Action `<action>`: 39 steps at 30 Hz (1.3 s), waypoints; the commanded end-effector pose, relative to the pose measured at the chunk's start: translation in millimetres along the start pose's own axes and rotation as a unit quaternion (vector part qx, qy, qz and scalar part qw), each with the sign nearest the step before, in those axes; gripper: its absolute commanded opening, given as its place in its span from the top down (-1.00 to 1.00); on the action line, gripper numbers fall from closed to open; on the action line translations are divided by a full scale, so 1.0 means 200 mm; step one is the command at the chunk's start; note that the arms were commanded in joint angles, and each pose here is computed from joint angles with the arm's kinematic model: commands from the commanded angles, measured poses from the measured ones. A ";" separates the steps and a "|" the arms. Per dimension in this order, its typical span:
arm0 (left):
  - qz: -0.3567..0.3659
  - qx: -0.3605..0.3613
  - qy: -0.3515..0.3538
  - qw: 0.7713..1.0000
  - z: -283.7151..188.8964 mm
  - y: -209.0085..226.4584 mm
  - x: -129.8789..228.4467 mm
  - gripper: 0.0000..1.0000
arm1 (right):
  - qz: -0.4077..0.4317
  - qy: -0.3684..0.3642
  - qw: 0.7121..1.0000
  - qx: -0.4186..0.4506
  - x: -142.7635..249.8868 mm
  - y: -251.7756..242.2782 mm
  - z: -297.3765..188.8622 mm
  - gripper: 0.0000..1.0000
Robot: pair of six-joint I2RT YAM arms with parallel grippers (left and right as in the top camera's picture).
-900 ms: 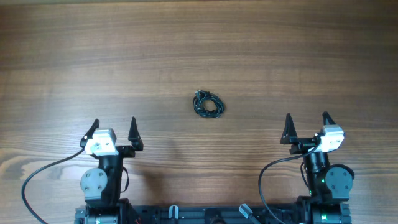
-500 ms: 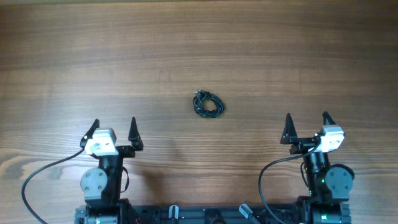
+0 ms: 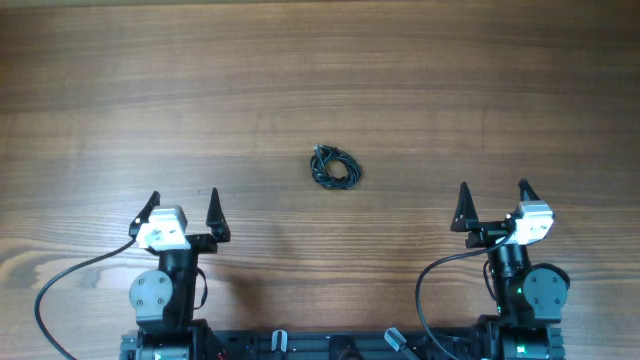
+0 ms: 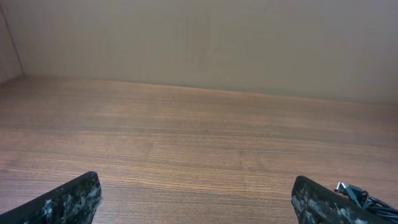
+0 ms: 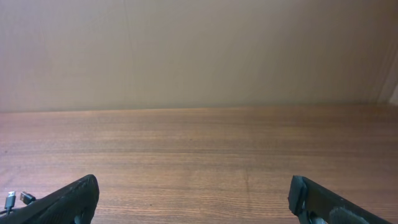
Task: Untangle cables
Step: 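Reach the left gripper to the black cable bundle and grasp it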
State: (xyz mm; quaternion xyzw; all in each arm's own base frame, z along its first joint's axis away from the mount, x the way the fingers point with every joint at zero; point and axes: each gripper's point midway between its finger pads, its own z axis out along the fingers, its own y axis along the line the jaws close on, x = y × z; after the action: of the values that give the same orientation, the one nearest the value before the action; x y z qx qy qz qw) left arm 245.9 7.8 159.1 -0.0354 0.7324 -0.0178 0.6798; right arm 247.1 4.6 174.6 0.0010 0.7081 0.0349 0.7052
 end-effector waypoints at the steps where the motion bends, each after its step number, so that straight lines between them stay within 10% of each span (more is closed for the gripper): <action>1: 0.008 0.007 0.003 1.000 0.00 -0.01 0.02 -1.00 | -0.005 -0.002 1.000 -0.010 0.00 0.02 0.00 -0.99; 22: -0.051 0.112 -0.122 0.985 -0.07 -0.19 -0.41 -1.00 | -0.005 -0.002 1.000 -0.010 0.00 0.02 0.00 -0.99; 31: -0.080 0.087 0.113 0.986 0.14 -0.23 -0.64 -1.00 | -0.005 -0.002 1.000 -0.010 0.00 0.02 0.00 -1.00; 39: -0.154 0.236 0.302 0.911 0.30 -0.84 -0.53 -1.00 | -0.005 -0.002 1.000 -0.010 0.00 0.02 0.00 -1.00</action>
State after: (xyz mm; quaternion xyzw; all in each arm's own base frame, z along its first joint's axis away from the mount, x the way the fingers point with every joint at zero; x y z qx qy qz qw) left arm 319.6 -99.1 279.9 -0.0154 0.8614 -0.2299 0.4526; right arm 247.1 4.8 174.4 0.0006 0.7084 0.0353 0.7049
